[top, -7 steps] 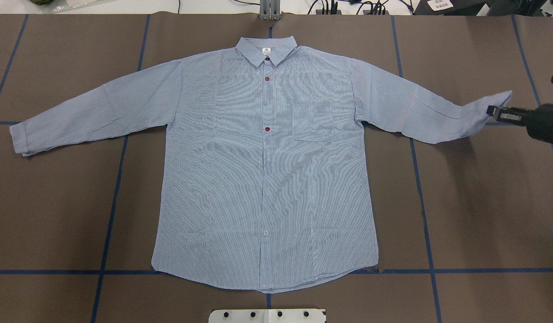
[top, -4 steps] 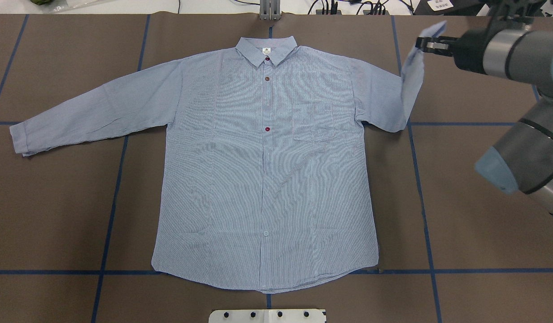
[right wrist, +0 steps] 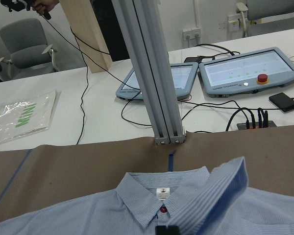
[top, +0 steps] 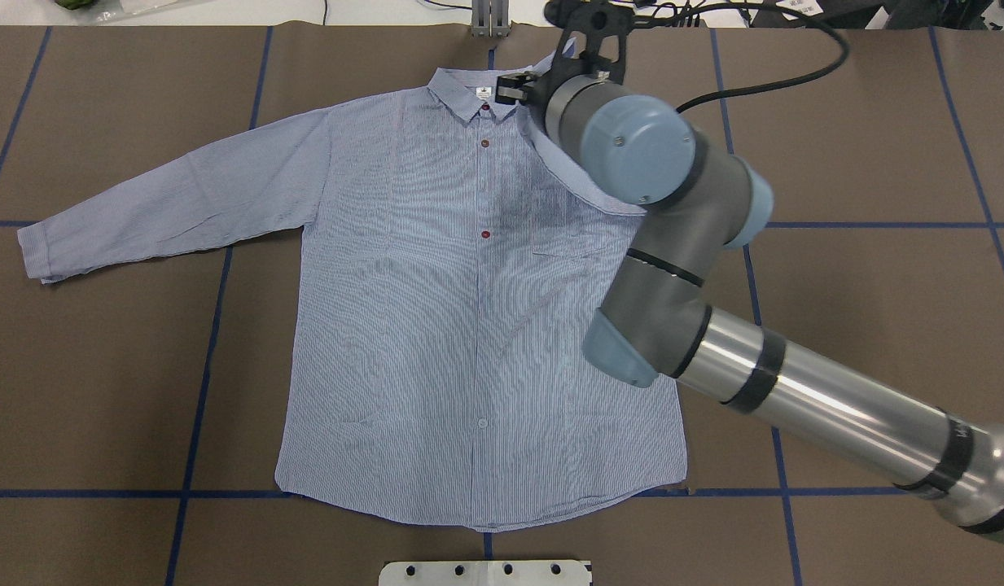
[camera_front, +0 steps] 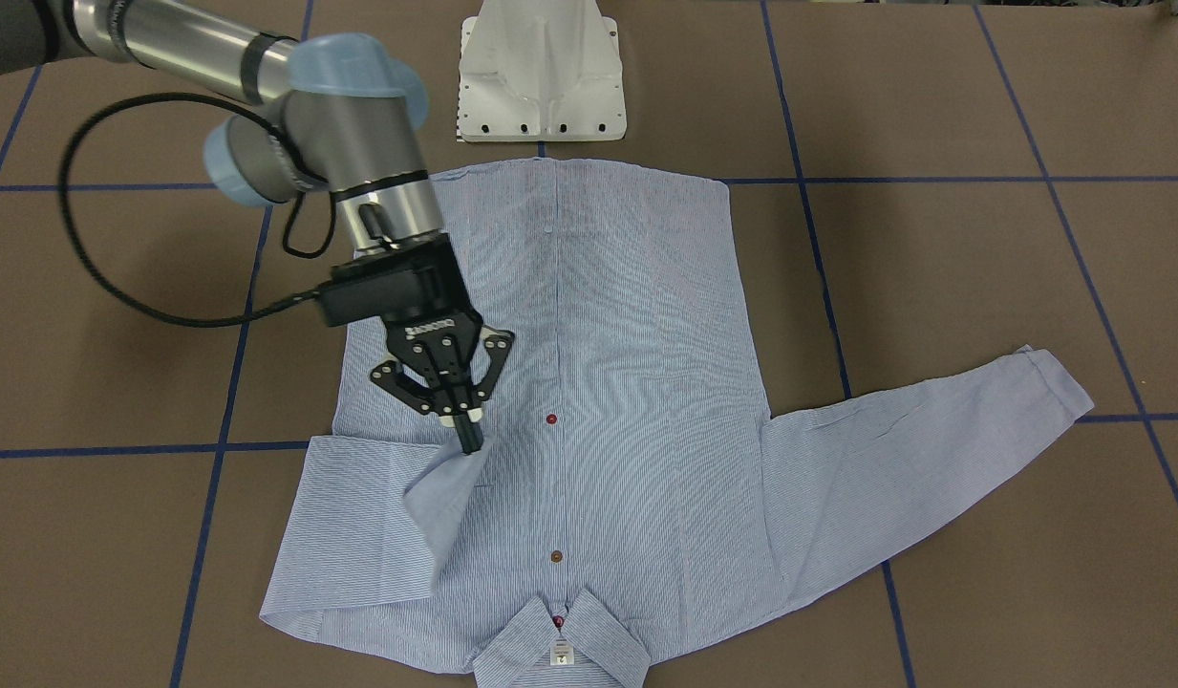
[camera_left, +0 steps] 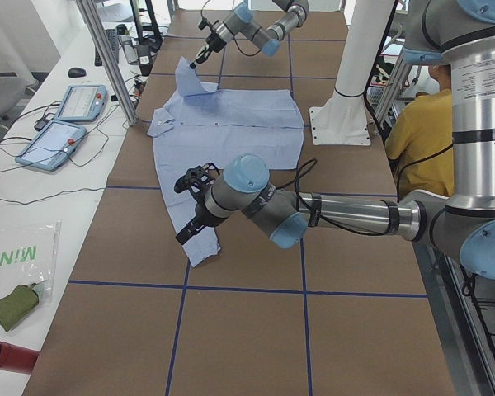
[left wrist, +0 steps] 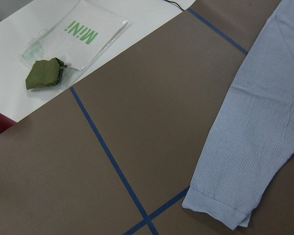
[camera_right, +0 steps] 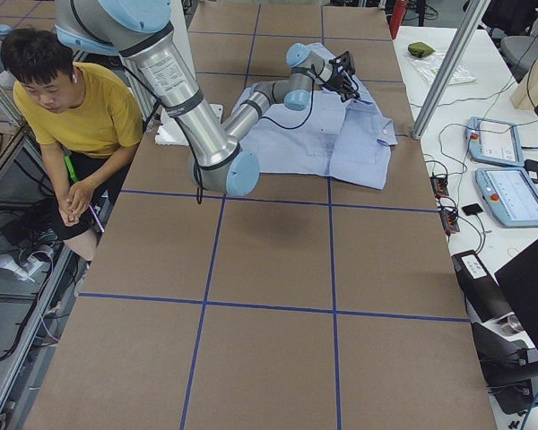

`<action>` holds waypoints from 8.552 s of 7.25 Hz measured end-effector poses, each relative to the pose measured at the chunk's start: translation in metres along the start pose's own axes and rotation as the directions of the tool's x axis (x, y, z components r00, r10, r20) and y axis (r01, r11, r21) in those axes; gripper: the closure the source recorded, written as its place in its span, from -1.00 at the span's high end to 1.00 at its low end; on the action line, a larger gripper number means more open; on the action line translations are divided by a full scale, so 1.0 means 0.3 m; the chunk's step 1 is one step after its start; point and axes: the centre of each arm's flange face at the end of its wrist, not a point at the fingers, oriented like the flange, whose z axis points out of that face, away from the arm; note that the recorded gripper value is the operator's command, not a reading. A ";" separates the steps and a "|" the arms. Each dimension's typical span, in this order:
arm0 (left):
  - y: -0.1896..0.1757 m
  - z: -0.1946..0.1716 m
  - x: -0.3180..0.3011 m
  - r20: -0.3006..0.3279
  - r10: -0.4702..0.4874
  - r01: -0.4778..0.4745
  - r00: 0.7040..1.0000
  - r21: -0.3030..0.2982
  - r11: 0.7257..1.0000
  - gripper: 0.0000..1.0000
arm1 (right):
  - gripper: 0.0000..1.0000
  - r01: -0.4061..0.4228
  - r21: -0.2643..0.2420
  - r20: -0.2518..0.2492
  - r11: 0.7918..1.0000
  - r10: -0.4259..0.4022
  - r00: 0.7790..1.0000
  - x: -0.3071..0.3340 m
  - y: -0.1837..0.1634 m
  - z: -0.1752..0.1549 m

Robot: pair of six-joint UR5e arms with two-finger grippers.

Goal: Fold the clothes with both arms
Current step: 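Lift the cuff with the right gripper and fold it across the shirt front, then release the sleeve and raise the right gripper away from the shirt, then lower the left gripper to the cuff of the other sleeve and grasp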

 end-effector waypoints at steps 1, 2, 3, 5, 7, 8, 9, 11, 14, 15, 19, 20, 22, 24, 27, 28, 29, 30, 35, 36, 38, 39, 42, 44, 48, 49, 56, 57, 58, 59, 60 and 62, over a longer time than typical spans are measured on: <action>0.000 0.000 0.000 0.000 0.000 0.000 1.000 0.000 1.000 1.00 | -1.00 0.001 0.005 -0.021 1.000 -0.001 1.000 -0.119 0.077 0.042; 0.000 0.001 0.000 0.000 -0.001 0.001 1.000 0.000 1.000 1.00 | -1.00 0.007 -0.009 -0.040 1.000 -0.007 0.999 -0.212 0.144 0.067; 0.001 0.002 -0.001 0.000 -0.001 0.001 1.000 -0.001 1.000 1.00 | -1.00 0.011 -0.028 -0.059 1.000 -0.013 0.998 -0.285 0.203 0.091; 0.002 0.002 -0.001 0.001 -0.002 0.002 1.000 -0.001 1.000 1.00 | -1.00 0.031 -0.064 -0.076 0.997 -0.036 0.996 -0.413 0.310 0.123; 0.003 0.003 -0.002 0.001 -0.003 0.003 1.000 -0.002 1.000 1.00 | 0.67 0.064 -0.112 -0.110 0.992 -0.076 0.991 -0.484 0.394 0.126; 0.005 0.004 -0.003 0.001 -0.003 0.003 1.000 -0.003 1.000 1.00 | 0.99 0.082 -0.143 -0.151 0.986 -0.103 0.983 -0.527 0.405 0.116; 0.006 0.004 -0.004 0.001 -0.004 0.004 1.000 -0.004 1.000 1.00 | 0.99 0.080 -0.168 -0.185 0.983 -0.111 0.976 -0.573 0.400 0.099; 0.011 0.008 -0.007 0.000 -0.008 0.008 1.000 -0.007 1.000 1.00 | 1.00 0.025 -0.249 -0.239 0.968 -0.086 0.967 -0.684 0.330 0.047; -0.008 0.012 0.021 -0.020 -0.028 0.029 0.999 0.048 0.998 1.00 | 1.00 -0.115 -0.375 -0.342 0.920 -0.022 0.940 -0.496 -0.037 0.089; 0.003 0.048 0.042 -0.040 -0.003 0.006 0.999 0.069 0.998 1.00 | 1.00 -0.125 -0.418 -0.318 0.900 -0.017 0.948 -0.315 -0.198 0.072; 0.082 0.268 0.152 -0.122 -0.156 0.166 0.980 0.075 0.983 1.00 | 1.00 0.009 -0.494 -0.156 0.869 -0.099 0.983 0.512 -0.453 -0.331; 0.124 0.360 0.202 -0.129 -0.228 0.240 0.965 0.092 0.966 1.00 | 1.00 0.051 -0.510 -0.143 0.859 -0.142 0.979 0.685 -0.467 -0.409; 0.202 0.508 0.298 -0.143 -0.358 0.376 0.923 0.124 0.918 1.00 | 1.00 0.099 -0.550 -0.122 0.829 -0.197 0.973 0.985 -0.490 -0.537; 0.232 0.612 0.370 -0.160 -0.549 0.566 0.821 0.093 0.819 1.00 | 1.00 0.113 -0.574 -0.107 0.811 -0.211 0.972 1.191 -0.513 -0.650; 0.198 0.712 0.486 -0.185 -0.562 0.585 0.806 0.107 0.804 1.00 | 1.00 0.117 -0.573 -0.105 0.812 -0.214 0.971 1.242 -0.524 -0.691; 0.173 0.718 0.508 -0.206 -0.516 0.544 0.832 0.112 0.832 1.00 | 1.00 0.118 -0.572 -0.105 0.812 -0.215 0.971 1.242 -0.525 -0.692; 0.136 0.716 0.531 -0.237 -0.491 0.525 0.838 0.112 0.843 1.00 | 1.00 0.118 -0.571 -0.105 0.812 -0.215 0.971 1.242 -0.526 -0.694; 0.098 0.694 0.551 -0.281 -0.487 0.536 0.827 0.131 0.834 1.00 | 1.00 0.119 -0.570 -0.104 0.813 -0.215 0.971 1.240 -0.526 -0.697; 0.193 0.703 0.511 -0.320 -0.271 0.351 0.908 0.226 0.909 1.00 | 1.00 0.124 -0.566 -0.100 0.815 -0.217 0.971 1.233 -0.529 -0.702; 0.265 0.727 0.450 -0.275 -0.252 0.313 0.928 0.207 0.927 1.00 | 1.00 0.124 -0.566 -0.100 0.815 -0.218 0.971 1.233 -0.530 -0.702; 0.371 0.744 0.368 -0.225 -0.231 0.272 0.947 0.175 0.946 0.98 | 1.00 0.125 -0.566 -0.100 0.815 -0.218 0.971 1.233 -0.530 -0.702; 0.384 0.752 0.356 -0.222 -0.253 0.292 0.942 0.165 0.942 0.71 | 1.00 0.125 -0.566 -0.100 0.815 -0.218 0.971 1.232 -0.530 -0.703; 0.392 0.775 0.343 -0.236 -0.438 0.473 0.867 0.113 0.874 0.53 | 1.00 0.127 -0.563 -0.098 0.817 -0.219 0.971 1.228 -0.532 -0.705; 0.418 0.804 0.322 -0.209 -0.478 0.506 0.853 0.103 0.857 0.50 | 1.00 0.129 -0.562 -0.097 0.817 -0.220 0.971 1.225 -0.535 -0.705; 0.404 0.825 0.314 -0.191 -0.489 0.515 0.851 0.120 0.849 0.29 | 1.00 0.128 -0.563 -0.097 0.817 -0.219 0.971 1.225 -0.534 -0.704; 0.385 0.832 0.316 -0.193 -0.488 0.515 0.851 0.128 0.848 0.29 | 1.00 0.128 -0.563 -0.097 0.816 -0.219 0.971 1.226 -0.534 -0.703; 0.373 0.840 0.323 -0.200 -0.510 0.538 0.837 0.123 0.834 0.31 | 1.00 0.125 -0.565 -0.099 0.815 -0.218 0.971 1.230 -0.533 -0.698; 0.375 0.839 0.322 -0.199 -0.511 0.539 0.836 0.122 0.833 0.29 | 1.00 0.126 -0.565 -0.099 0.816 -0.218 0.971 1.228 -0.534 -0.699; 0.377 0.839 0.322 -0.198 -0.512 0.539 0.836 0.122 0.833 0.12 | 1.00 0.126 -0.564 -0.098 0.816 -0.218 0.971 1.227 -0.535 -0.699; 0.380 0.839 0.321 -0.197 -0.511 0.538 0.837 0.123 0.834 -0.12 | 1.00 0.127 -0.564 -0.098 0.816 -0.219 0.971 1.227 -0.535 -0.699; 0.381 0.839 0.320 -0.198 -0.510 0.537 0.837 0.124 0.834 -0.36 | 1.00 0.127 -0.564 -0.098 0.816 -0.219 0.971 1.227 -0.535 -0.699; 0.382 0.838 0.320 -0.198 -0.509 0.537 0.837 0.125 0.834 -0.56 | 1.00 0.128 -0.563 -0.097 0.816 -0.219 0.971 1.225 -0.536 -0.699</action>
